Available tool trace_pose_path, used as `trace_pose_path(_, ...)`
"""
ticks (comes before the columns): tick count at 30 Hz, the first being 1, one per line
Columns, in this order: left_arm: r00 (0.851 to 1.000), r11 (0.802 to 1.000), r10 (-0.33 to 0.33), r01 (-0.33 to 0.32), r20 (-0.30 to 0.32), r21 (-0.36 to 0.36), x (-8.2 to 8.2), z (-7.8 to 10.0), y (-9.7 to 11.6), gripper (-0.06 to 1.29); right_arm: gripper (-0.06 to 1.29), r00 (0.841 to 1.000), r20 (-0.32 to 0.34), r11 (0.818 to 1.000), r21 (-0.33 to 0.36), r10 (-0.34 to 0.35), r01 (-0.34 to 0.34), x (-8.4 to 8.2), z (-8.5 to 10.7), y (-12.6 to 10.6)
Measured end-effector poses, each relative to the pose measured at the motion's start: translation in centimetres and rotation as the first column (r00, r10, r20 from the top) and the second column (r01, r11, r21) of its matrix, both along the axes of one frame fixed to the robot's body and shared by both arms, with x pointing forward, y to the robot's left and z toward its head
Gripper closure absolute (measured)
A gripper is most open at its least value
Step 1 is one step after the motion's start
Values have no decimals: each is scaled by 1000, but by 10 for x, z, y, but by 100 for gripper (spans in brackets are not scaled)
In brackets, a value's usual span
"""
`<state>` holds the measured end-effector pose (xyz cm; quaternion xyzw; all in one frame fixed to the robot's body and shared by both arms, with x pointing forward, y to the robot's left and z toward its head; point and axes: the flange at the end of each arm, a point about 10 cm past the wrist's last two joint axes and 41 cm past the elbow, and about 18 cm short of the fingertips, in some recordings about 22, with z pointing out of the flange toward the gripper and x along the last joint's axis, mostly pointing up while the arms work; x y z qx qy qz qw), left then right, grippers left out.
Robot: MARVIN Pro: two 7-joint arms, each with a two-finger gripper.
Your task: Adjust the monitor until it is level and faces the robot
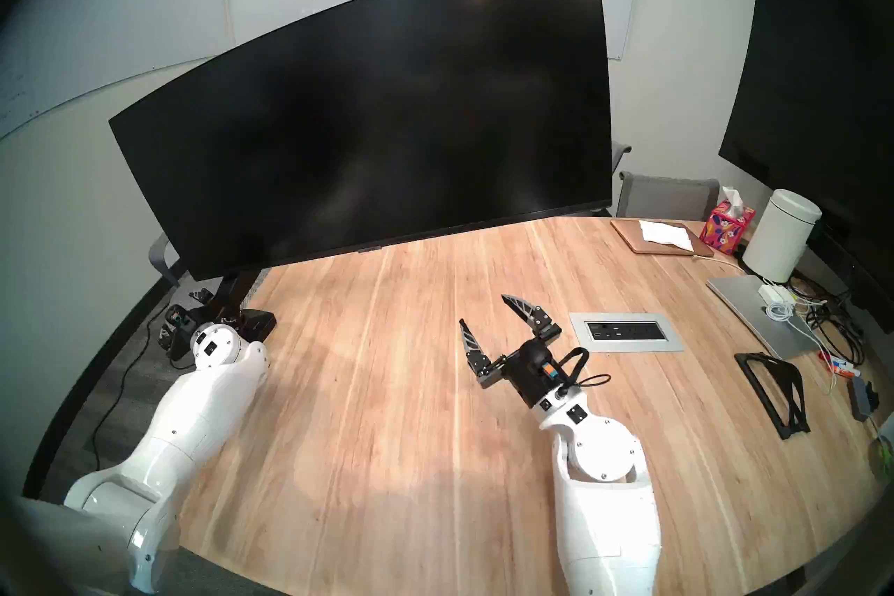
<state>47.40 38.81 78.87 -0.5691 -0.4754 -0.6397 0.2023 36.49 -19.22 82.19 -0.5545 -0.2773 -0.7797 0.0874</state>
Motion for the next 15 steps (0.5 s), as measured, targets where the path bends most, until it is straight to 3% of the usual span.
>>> trace_pose_path(15, 999, 997, -30, 31, -20, 66, 7, -1, 11, 5, 0, 1000, 0, 1000, 0, 0, 0, 0, 0, 0)
